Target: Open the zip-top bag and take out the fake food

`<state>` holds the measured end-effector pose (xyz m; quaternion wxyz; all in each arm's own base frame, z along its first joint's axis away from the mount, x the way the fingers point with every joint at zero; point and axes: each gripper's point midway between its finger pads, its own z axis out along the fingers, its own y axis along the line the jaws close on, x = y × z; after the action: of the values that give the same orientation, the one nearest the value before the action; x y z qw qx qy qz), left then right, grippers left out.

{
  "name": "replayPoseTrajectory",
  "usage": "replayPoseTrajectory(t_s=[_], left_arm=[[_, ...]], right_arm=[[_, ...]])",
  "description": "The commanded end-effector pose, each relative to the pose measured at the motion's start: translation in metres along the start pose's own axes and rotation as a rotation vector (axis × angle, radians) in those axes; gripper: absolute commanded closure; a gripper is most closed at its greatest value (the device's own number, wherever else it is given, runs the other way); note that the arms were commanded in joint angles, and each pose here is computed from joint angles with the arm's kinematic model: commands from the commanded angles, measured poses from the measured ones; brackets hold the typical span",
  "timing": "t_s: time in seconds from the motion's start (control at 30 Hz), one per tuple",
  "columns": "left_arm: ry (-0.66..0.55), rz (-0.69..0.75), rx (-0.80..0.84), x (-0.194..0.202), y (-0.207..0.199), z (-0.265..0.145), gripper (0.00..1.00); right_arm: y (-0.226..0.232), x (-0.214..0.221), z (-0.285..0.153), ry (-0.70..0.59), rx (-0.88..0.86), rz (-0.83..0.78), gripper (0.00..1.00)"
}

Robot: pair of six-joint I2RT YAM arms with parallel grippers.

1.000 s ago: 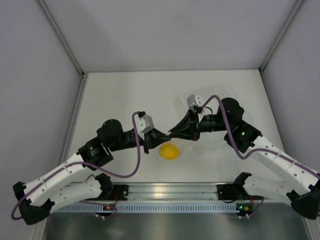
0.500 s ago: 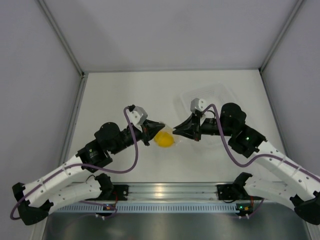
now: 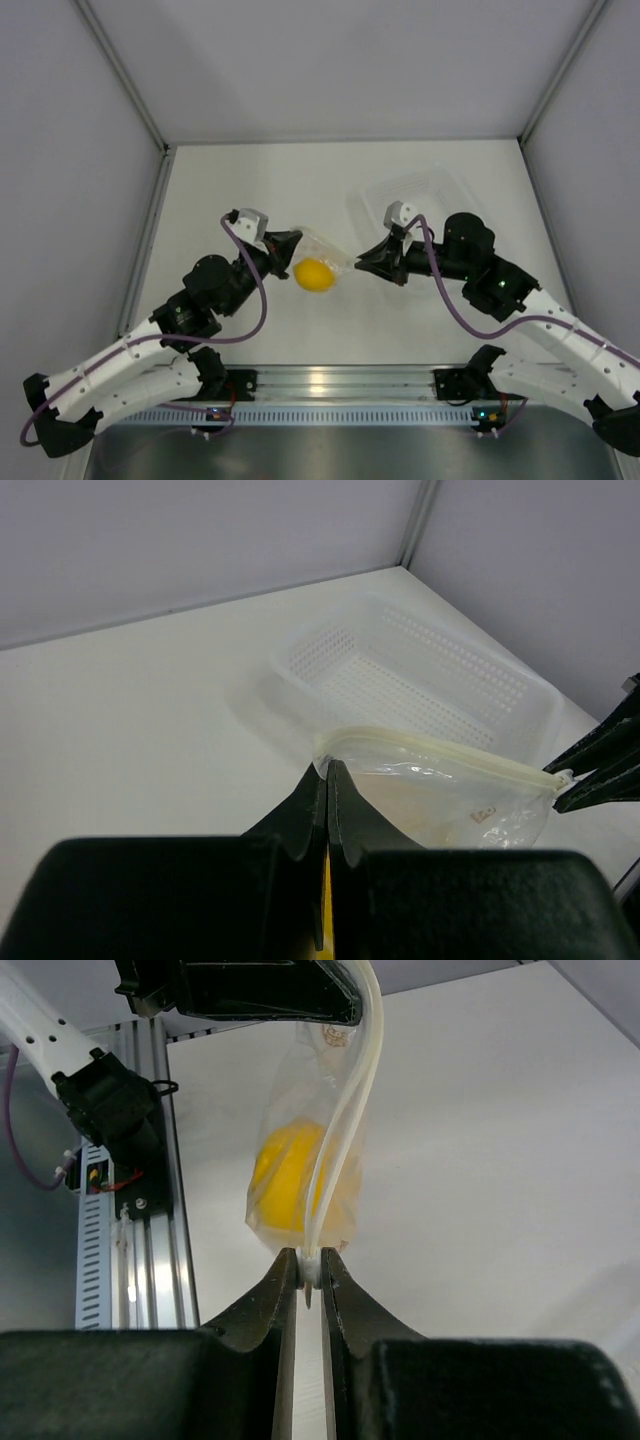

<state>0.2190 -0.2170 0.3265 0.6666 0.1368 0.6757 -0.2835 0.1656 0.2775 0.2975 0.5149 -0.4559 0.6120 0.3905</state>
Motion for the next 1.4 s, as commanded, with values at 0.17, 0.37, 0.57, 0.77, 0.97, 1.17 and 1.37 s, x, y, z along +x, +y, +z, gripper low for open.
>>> replayPoseTrajectory(t_s=[0.17, 0.37, 0.57, 0.77, 0.97, 1.17, 1.37], left_arm=[[-0.117, 0.069, 0.282, -0.028, -0.043, -0.011, 1.0], [-0.095, 0.117, 0.38, -0.019, -0.056, -0.018, 1.0], [-0.074, 0.158, 0.504, -0.009, -0.075, -0.024, 1.0], [-0.057, 0.143, 0.533, -0.007, -0.081, -0.023, 1.0], [-0.059, 0.146, 0.581, -0.008, -0.088, -0.029, 1.0], [-0.053, 0.157, 0.569, -0.003, -0.085, -0.027, 1.0], [-0.045, 0.157, 0.562, -0.001, -0.085, -0.025, 1.0]], right_arm=[[0.014, -0.023, -0.008, -0.07, -0.038, -0.012, 0.7], [0.003, -0.044, -0.014, -0.12, 0.039, -0.005, 0.66], [-0.005, -0.055, -0.014, -0.136, 0.076, -0.022, 0.65], [0.014, -0.05, -0.005, -0.116, -0.055, -0.016, 0.65], [0.008, -0.042, 0.004, -0.104, -0.045, -0.015, 0.66], [0.005, -0.047, 0.003, -0.121, -0.027, -0.025, 0.66], [0.007, -0.051, -0.002, -0.136, -0.023, -0.032, 0.66]])
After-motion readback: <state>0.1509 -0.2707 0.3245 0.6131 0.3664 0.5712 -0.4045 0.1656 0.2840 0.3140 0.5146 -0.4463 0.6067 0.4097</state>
